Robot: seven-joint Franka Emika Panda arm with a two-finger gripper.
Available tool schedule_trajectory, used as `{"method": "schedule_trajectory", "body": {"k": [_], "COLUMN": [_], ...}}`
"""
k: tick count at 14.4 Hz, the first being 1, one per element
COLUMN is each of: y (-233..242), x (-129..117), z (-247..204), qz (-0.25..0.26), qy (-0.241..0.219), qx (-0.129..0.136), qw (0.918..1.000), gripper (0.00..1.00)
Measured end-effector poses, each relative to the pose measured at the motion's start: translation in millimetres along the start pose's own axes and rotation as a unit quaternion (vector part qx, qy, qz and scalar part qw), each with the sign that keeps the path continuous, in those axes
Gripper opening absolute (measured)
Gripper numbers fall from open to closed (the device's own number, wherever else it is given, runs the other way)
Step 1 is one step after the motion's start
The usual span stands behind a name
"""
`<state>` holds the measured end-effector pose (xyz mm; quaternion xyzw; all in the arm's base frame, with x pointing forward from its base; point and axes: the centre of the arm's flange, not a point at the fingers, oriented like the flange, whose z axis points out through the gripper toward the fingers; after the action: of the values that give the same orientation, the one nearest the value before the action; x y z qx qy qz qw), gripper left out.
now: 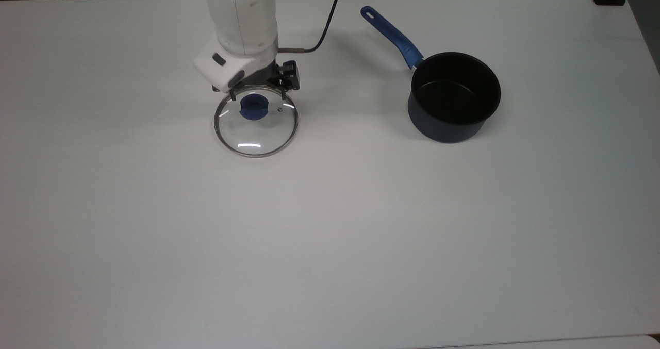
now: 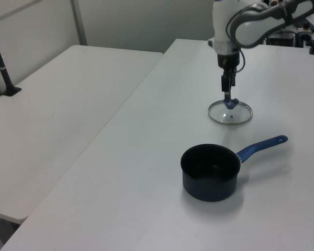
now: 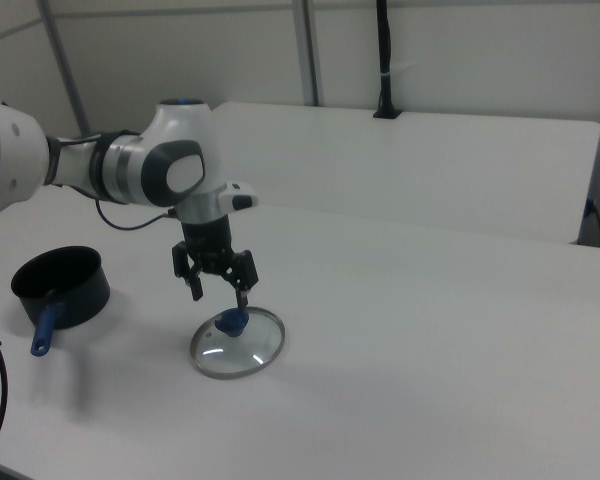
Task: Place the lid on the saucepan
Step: 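Close the gripper on the blue knob and lift the glass lid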
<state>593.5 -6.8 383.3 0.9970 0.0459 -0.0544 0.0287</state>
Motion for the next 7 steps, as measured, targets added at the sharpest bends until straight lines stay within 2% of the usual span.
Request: {"method": "schedule_trajectory", "body": {"k": [7], "y": [20.7], "x": [-7.0], "z": [32.8], "qz": [0.007], "qy": [-0.014], "qx": [0.005], "qw": [0.9999], "gripper": [0.96]}}
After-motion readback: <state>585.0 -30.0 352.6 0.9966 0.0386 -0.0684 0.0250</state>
